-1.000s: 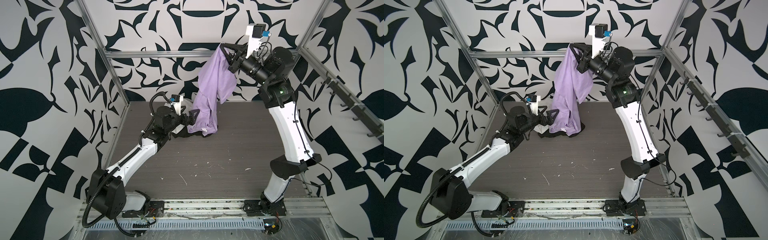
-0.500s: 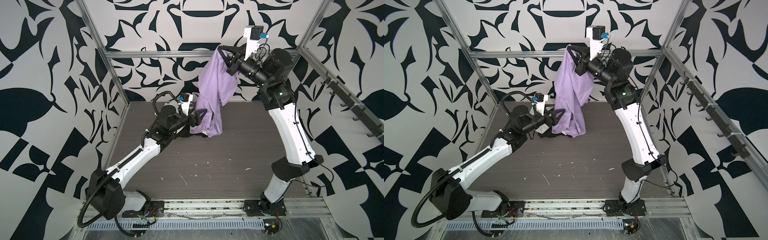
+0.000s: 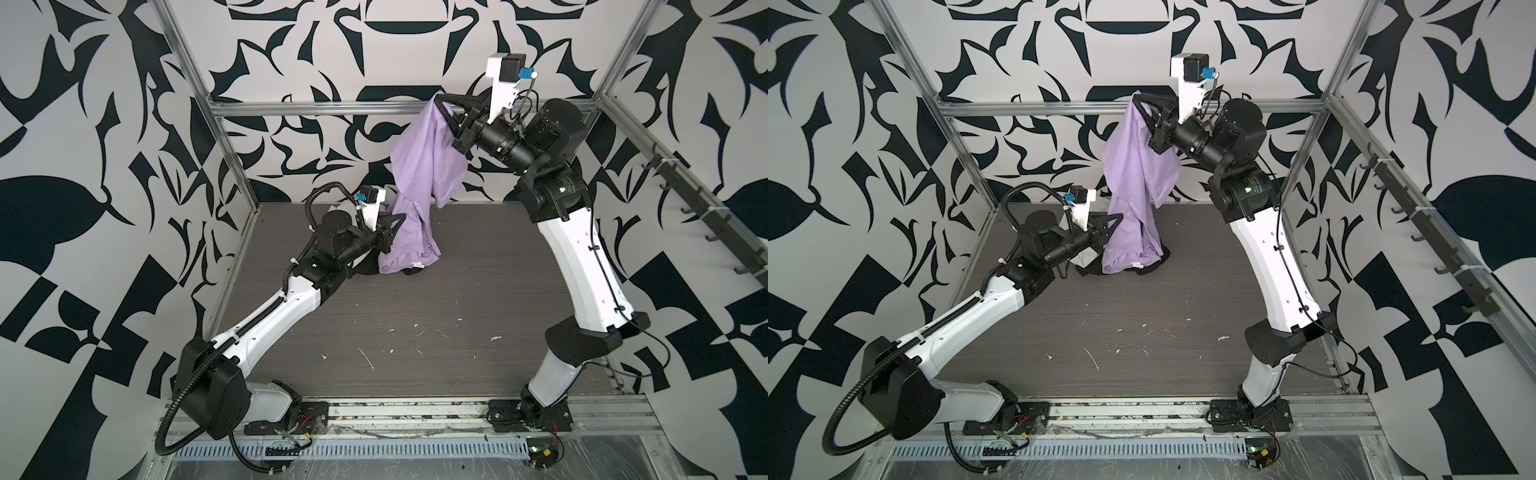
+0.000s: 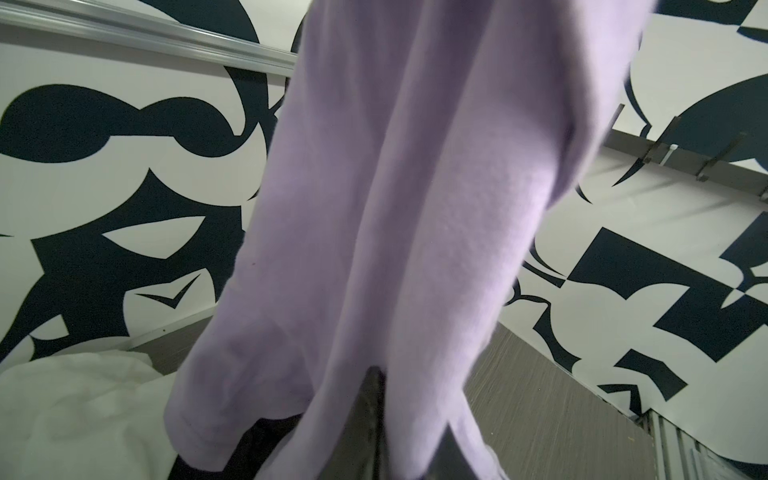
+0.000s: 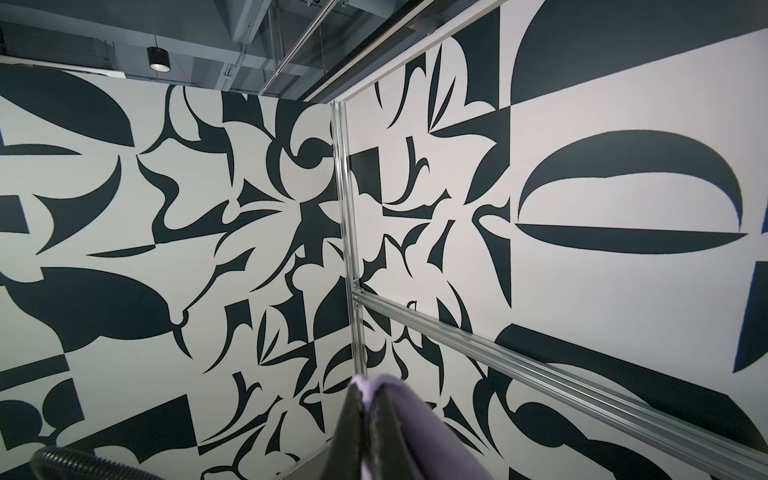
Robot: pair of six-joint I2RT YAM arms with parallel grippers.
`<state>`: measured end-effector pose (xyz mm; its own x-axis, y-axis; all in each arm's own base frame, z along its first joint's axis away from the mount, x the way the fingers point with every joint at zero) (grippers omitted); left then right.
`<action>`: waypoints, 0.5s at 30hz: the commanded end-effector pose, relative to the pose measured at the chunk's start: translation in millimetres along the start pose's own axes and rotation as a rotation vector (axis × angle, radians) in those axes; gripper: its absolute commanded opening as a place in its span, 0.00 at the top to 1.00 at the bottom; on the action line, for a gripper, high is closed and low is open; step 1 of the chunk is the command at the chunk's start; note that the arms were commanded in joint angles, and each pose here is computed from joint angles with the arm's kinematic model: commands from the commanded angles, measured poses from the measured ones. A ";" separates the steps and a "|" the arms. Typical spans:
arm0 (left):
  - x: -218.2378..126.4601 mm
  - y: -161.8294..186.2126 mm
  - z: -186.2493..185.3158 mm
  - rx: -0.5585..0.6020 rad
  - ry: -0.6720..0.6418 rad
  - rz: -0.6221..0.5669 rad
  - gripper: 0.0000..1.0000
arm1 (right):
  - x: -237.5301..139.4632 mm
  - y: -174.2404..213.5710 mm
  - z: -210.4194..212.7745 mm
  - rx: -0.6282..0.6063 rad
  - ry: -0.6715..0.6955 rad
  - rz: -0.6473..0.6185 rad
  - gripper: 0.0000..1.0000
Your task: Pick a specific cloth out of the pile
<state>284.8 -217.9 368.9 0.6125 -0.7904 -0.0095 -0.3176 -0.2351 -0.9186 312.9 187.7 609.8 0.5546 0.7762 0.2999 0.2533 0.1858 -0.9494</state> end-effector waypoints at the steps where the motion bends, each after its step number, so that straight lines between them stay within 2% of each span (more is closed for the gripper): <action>1: -8.2 -11.9 -9.4 0.017 0.018 -0.054 0.84 | -20.0 -43.0 15.8 -0.086 -0.013 -0.153 1.00; 9: -12.3 -12.2 -12.1 0.013 0.004 -0.060 0.98 | -19.7 -43.0 17.1 -0.077 -0.013 -0.149 1.00; 15: -19.9 -13.4 -22.0 0.013 0.017 -0.062 1.00 | -25.9 -45.7 30.4 -0.078 -0.020 -0.136 1.00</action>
<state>273.2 -216.3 378.9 0.6197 -0.7847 0.0153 -0.2957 -0.2515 -0.9216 305.4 191.8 609.0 0.5481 0.7809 0.2995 0.2528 0.1867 -0.9493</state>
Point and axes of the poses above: each gripper's point midway between its finger pads, its own x axis out along the fingers, its own z axis along the line the jaws close on, y = z × x, the point moved 10 cm from there along -x, back along the fingers, and after that the axes turned 9 degrees about -x, right-handed, at the moved point
